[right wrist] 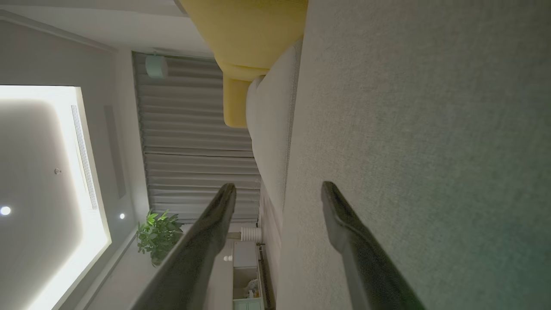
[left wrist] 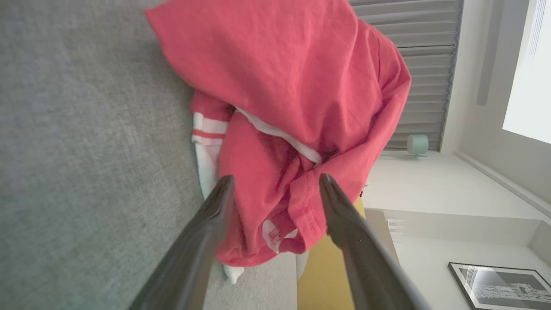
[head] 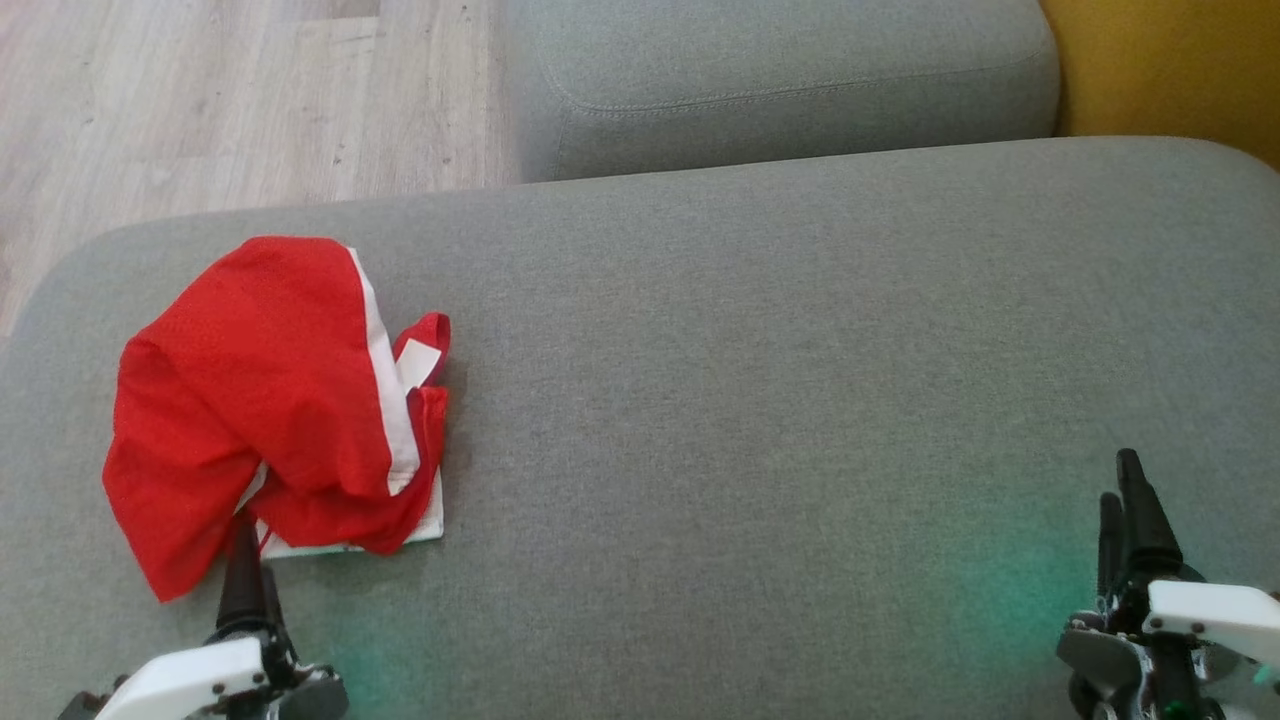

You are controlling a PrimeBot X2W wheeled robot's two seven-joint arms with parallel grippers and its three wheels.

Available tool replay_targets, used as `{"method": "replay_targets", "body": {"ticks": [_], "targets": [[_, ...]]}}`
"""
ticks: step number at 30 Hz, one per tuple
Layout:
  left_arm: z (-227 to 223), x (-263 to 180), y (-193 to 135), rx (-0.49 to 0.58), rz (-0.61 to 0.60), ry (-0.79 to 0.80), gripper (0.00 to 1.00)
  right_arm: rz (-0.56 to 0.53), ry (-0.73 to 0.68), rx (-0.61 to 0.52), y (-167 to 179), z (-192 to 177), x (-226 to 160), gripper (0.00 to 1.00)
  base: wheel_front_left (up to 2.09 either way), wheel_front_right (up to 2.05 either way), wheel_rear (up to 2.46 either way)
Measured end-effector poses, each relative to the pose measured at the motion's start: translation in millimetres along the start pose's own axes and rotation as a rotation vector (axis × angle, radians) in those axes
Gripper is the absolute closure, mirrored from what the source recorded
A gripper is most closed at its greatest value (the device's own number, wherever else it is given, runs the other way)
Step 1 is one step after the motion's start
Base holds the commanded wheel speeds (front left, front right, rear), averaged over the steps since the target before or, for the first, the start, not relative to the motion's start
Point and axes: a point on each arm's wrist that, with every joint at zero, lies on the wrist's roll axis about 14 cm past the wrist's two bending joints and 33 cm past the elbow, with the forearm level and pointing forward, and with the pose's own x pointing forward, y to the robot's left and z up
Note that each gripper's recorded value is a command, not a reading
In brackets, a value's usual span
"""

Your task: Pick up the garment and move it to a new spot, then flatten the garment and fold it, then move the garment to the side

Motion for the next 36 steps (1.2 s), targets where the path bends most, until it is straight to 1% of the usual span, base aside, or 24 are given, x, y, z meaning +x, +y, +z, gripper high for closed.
{"method": "replay_targets", "body": {"ticks": [8, 21, 28, 29, 36], "targets": [[6, 0, -6, 0.074, -0.016, -0.029, 0.0, 0.018, -0.011, -0.123, 7, 2, 2, 0.0, 0.0, 0.0, 0.0], [3, 9, -30, 0.275, -0.059, -0.04, 0.0, 0.073, -0.02, -0.398, 26, 0, 5, 0.0, 0.0, 0.0, 0.0], [-14, 11, -42, 0.422, -0.093, -0.008, 0.0, 0.107, -0.029, -0.546, 37, -3, 6, 0.0, 0.0, 0.0, 0.0], [-20, 11, -46, 0.467, -0.109, 0.0, 0.0, 0.117, -0.025, -0.583, 39, -5, 6, 0.0, 0.0, 0.0, 0.0], [-38, 14, -54, 0.615, -0.149, 0.03, 0.0, 0.136, -0.018, -0.718, 43, -12, 6, 0.0, 0.0, 0.0, 0.0]]}}
